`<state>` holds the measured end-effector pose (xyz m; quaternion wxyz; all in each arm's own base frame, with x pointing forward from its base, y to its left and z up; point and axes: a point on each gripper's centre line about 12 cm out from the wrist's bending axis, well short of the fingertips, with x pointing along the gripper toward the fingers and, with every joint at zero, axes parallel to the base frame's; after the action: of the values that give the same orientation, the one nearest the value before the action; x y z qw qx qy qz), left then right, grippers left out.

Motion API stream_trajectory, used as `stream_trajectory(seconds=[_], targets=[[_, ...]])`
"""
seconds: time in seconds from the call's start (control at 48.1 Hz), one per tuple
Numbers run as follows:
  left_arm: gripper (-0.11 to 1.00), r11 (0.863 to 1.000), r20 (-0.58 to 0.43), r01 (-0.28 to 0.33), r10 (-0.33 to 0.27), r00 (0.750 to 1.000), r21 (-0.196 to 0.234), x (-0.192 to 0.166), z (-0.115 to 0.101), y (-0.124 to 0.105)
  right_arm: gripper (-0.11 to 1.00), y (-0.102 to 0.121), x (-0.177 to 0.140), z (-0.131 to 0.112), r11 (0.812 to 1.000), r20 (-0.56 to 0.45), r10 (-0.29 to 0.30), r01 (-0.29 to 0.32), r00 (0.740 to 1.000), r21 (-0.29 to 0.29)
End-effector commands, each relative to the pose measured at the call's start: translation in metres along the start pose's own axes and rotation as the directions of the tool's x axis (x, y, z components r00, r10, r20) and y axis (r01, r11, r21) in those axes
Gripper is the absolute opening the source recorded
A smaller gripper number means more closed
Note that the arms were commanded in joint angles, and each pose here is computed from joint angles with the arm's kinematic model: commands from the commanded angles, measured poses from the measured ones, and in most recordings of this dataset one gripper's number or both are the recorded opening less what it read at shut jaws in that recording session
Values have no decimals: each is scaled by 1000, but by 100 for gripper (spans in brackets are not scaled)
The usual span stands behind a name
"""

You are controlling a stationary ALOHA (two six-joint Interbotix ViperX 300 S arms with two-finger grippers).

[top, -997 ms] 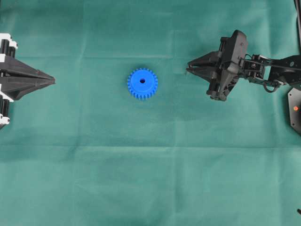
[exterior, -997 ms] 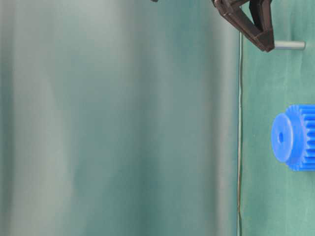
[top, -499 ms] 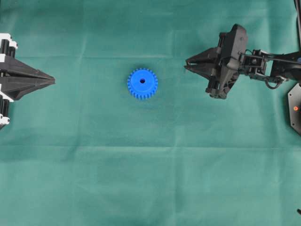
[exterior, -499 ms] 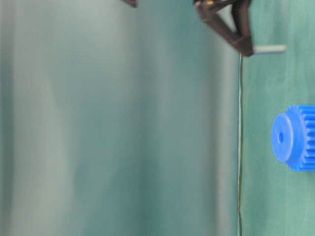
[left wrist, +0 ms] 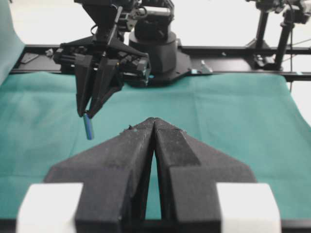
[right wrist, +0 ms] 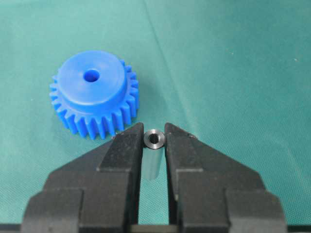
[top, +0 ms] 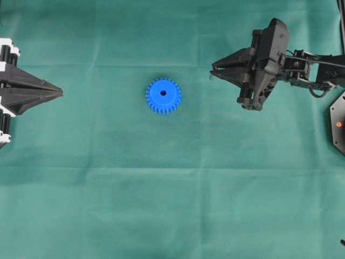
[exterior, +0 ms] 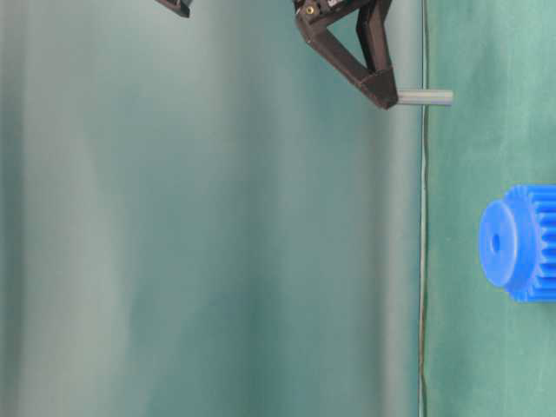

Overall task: Insert the shaft placed at a random location into the center hole of the medium gear at another random location.
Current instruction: 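Lower the right gripper around the shaft and close on it, then lift the shaft and carry it left over the blue gear's center hole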

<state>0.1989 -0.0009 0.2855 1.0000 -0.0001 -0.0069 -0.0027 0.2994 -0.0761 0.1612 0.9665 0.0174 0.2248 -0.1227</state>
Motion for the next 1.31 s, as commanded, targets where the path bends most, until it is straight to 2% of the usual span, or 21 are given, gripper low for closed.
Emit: stream_trajectory(seconds=[0.0,0.353,1.018,1.288], targets=[[0,1000,23,2,-2,1000,1,2,9,0,14,1,0,14,1000,40,2,-2,999,-15],[0,1000,21,2,-2,1000,1,3,9,0,14,6,7,19,1000,51,15,-14,999,-14],[0,1000,15,2,-2,1000,1,3,7,0,14,37,67,58,995,60,86,-83,994,-48],[0,1000,17,2,-2,1000,1,3,8,0,14,42,81,67,995,64,94,-90,994,-52]])
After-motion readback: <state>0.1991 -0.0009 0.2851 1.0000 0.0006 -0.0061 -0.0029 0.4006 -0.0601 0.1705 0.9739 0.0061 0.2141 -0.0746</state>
